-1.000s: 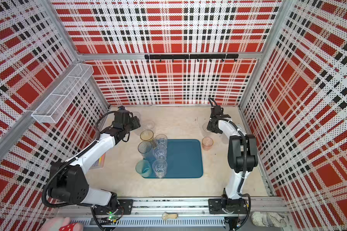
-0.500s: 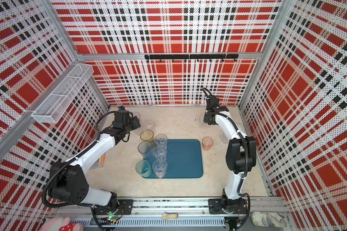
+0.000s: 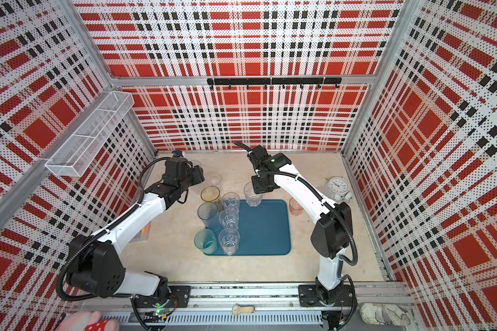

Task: Place the glasses into the tray
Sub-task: Place the glass on the tray.

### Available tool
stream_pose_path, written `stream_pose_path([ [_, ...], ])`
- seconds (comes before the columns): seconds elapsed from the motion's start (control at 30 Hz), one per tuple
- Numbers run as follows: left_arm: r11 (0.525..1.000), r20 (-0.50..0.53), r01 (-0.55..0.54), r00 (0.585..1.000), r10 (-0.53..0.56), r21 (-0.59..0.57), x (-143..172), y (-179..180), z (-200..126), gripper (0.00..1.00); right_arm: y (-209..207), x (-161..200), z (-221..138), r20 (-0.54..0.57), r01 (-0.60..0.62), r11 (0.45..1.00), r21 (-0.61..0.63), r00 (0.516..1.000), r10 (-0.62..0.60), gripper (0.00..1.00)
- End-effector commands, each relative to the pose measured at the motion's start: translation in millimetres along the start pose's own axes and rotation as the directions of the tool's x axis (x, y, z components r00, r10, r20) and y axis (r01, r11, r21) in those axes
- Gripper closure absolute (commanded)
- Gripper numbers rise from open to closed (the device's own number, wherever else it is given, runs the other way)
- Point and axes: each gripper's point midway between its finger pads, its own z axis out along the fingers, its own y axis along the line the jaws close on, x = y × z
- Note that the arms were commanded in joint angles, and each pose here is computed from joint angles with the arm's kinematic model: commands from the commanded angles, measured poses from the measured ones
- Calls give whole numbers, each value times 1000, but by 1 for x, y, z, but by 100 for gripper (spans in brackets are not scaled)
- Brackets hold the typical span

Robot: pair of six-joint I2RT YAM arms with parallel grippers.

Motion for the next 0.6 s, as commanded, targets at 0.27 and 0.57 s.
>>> stream_pose_path([
  [0.27, 1000, 30, -21, 999, 20, 15, -3, -4, -5, 33, 21, 14, 56, -105, 43, 999, 6, 994, -42, 100],
  [0.57, 1000, 22, -26, 999, 26, 11, 0, -3, -3, 33, 17, 14, 85, -97, 57, 998, 33, 994, -54, 100],
])
